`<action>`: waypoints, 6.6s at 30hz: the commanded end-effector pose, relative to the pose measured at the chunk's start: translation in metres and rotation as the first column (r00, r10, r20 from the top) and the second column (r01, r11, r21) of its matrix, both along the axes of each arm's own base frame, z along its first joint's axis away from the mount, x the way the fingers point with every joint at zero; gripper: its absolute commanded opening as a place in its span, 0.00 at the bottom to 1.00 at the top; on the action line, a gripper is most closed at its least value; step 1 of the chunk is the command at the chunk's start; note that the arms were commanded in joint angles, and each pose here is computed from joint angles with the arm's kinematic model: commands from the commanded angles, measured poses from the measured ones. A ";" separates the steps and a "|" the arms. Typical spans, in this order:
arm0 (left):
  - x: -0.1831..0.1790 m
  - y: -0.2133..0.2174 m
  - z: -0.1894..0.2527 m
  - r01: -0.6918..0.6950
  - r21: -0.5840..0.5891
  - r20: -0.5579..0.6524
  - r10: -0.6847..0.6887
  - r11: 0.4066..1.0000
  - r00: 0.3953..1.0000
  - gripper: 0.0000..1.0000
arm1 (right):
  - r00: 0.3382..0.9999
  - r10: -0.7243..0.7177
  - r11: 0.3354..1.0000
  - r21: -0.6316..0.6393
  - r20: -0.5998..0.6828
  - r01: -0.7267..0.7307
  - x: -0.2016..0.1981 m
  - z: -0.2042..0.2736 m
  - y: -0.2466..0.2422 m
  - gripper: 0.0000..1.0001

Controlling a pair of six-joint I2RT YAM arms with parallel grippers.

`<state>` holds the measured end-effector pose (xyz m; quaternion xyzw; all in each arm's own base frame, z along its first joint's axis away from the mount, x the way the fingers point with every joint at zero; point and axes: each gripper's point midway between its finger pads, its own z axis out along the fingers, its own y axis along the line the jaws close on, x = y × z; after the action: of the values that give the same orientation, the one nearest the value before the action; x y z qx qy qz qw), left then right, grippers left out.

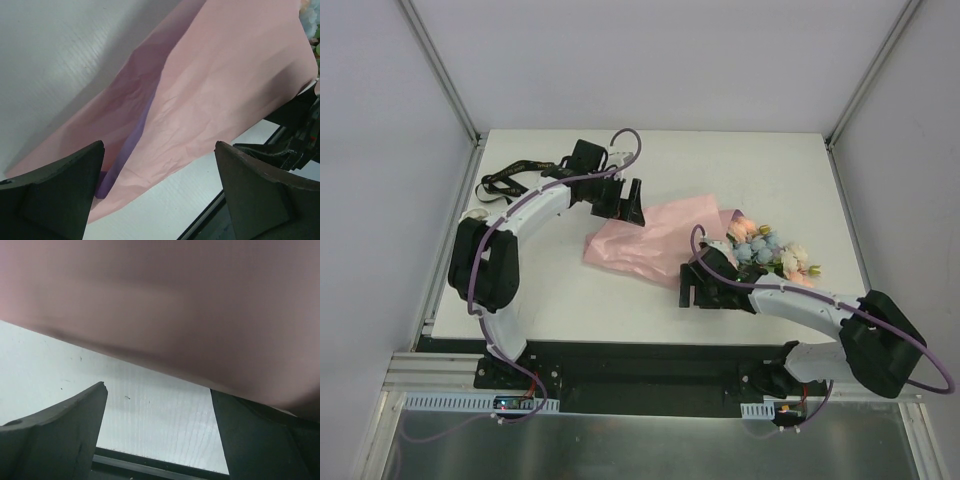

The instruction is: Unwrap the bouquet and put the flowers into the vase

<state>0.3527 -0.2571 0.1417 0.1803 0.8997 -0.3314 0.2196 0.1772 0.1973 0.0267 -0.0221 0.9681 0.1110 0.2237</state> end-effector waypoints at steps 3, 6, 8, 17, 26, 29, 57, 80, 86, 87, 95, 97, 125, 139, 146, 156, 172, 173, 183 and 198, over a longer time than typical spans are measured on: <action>-0.006 -0.026 0.017 0.082 -0.137 -0.044 -0.089 0.987 0.995 0.89 | 0.987 -0.047 0.999 0.023 0.152 0.044 0.044 0.019 0.007 0.88; -0.009 -0.028 0.020 0.097 -0.154 -0.048 -0.105 0.983 0.993 0.89 | 0.977 -0.039 0.999 -0.011 0.211 0.042 0.074 0.030 0.006 0.88; -0.010 -0.029 0.019 0.103 -0.153 -0.047 -0.112 0.983 0.993 0.89 | 0.974 -0.059 0.997 -0.030 0.220 0.067 0.093 0.028 0.000 0.88; -0.010 -0.033 0.006 0.112 -0.160 -0.085 -0.126 0.981 0.988 0.87 | 0.968 -0.032 0.997 -0.057 0.250 0.047 0.113 0.048 -0.005 0.88; -0.019 -0.040 0.015 0.147 -0.197 -0.087 -0.166 0.969 0.982 0.86 | 0.958 -0.002 1.000 0.024 0.286 -0.005 0.063 0.096 -0.019 0.89; -0.023 -0.043 0.020 0.162 -0.208 -0.082 -0.182 0.965 0.980 0.85 | 0.951 -0.069 0.989 0.149 0.301 0.025 0.070 0.133 -0.013 0.91; -0.035 -0.040 0.060 0.192 -0.177 0.068 -0.183 0.965 0.981 0.88 | 0.863 -0.500 0.808 0.318 -0.074 0.495 0.094 0.092 -0.015 0.01; -0.051 -0.053 0.045 0.241 -0.143 0.041 -0.237 0.960 0.971 0.85 | 0.796 0.574 0.753 0.257 0.193 -0.605 -0.093 0.121 0.049 0.84; -0.058 -0.060 0.037 0.276 -0.081 0.047 -0.273 0.958 0.961 0.84 | 0.914 0.213 0.936 0.196 0.346 -0.292 -0.011 0.168 0.014 0.93; -0.059 -0.061 0.038 0.281 -0.080 0.051 -0.278 0.956 0.959 0.84 | 0.929 0.149 0.956 0.190 0.340 -0.223 0.001 0.167 0.008 0.93; -0.070 -0.067 0.040 0.312 -0.035 0.093 -0.307 0.950 0.947 0.83 | 0.986 -0.105 0.968 0.240 0.127 0.072 0.052 0.108 -0.014 0.87; -0.072 -0.068 0.042 0.317 -0.029 0.103 -0.313 0.948 0.944 0.83 | 0.985 -0.099 0.939 0.341 0.142 0.045 0.062 0.110 -0.003 0.87; -0.071 -0.065 0.056 0.304 -0.018 0.149 -0.298 0.952 0.943 0.83 | 0.944 -0.001 0.775 0.597 0.330 -0.208 0.148 0.132 0.038 0.06; -0.052 -0.042 0.055 0.221 0.121 0.262 -0.245 0.968 0.933 0.81 | 0.815 -0.273 0.745 0.648 0.511 -0.157 0.350 0.186 0.079 0.01; -0.050 -0.041 0.040 0.226 0.149 0.241 -0.257 0.963 0.936 0.82 | 0.750 -0.419 0.732 0.679 0.513 -0.055 0.425 0.160 0.074 0.03; -0.029 -0.022 -0.045 0.175 0.514 0.188 -0.309 0.840 0.932 0.84 | 0.828 -0.283 0.863 0.506 0.483 0.000 0.399 0.166 0.067 0.71; 0.025 0.045 -0.029 -0.266 0.832 0.416 -0.228 0.487 0.880 0.40 | 0.886 -0.171 0.957 0.288 0.431 0.045 0.202 0.181 -0.018 0.72; 0.029 0.050 -0.022 -0.305 0.828 0.446 -0.224 0.471 0.866 0.39 | 0.884 -0.167 0.956 0.291 0.436 0.037 0.195 0.186 -0.019 0.72; 0.049 0.141 0.012 -0.563 0.654 0.566 0.166 0.505 0.807 0.36 | 0.935 -0.087 0.925 0.376 0.343 -0.052 0.159 0.159 0.023 0.71; 0.038 0.173 0.096 -0.742 0.384 0.684 0.371 0.550 0.628 0.71 | 0.900 0.300 0.582 0.688 0.315 -0.435 0.159 0.133 0.304 0.48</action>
<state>0.3983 -0.0851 0.1983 0.0563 0.8825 0.1978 0.4230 0.3324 0.4331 0.0961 -0.0898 0.8609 0.4429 0.2340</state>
